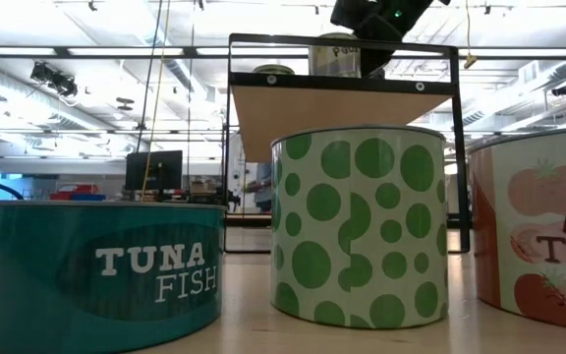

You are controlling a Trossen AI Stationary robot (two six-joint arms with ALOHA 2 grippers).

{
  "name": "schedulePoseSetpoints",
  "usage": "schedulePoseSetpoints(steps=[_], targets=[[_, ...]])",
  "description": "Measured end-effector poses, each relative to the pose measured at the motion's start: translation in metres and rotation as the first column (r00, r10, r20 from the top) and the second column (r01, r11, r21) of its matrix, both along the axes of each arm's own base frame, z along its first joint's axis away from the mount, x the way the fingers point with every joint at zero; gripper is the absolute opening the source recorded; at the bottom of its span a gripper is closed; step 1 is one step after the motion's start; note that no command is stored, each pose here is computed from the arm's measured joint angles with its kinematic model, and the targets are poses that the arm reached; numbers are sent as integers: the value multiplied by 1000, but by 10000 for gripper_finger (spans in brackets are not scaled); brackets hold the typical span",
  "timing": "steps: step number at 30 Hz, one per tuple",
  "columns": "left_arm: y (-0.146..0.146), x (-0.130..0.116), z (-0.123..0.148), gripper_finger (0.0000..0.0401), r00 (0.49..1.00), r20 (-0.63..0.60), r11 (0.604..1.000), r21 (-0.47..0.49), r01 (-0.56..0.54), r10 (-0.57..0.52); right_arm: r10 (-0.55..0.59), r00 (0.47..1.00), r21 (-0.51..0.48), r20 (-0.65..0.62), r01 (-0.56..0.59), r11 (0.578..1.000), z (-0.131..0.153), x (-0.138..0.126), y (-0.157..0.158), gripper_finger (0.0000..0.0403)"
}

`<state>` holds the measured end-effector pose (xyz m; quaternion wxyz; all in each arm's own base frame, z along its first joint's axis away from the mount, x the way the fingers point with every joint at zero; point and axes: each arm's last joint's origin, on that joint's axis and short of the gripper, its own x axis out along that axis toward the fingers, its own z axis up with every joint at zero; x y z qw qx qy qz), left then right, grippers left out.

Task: Pick and place cans onto a shelf
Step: Put the large canned peas on the shelf

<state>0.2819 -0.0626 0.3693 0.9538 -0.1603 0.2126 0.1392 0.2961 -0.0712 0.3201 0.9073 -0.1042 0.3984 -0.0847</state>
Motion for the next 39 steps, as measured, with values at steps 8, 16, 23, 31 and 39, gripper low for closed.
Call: schedulePoseSetpoints(steps=[8,16,23,31,39], targets=[[-1,2,-7,203,999,-42,1000,17,-10,10,-12,994,82,-112,21,996,6,-30,-6,372],[1,2,-10,203,997,-75,1000,27,-14,16,45,995,264,-92,-20,964,10,-38,8,372],[2,2,-10,203,997,-81,999,29,-17,19,46,997,266,-63,-28,964,10,-32,10,372],[2,2,-10,203,996,-82,999,29,-17,19,47,999,240,-8,-43,970,-3,-14,5,372],[2,2,-10,203,996,-81,999,28,-17,19,4,997,252,72,-22,968,-5,2,1,372]])
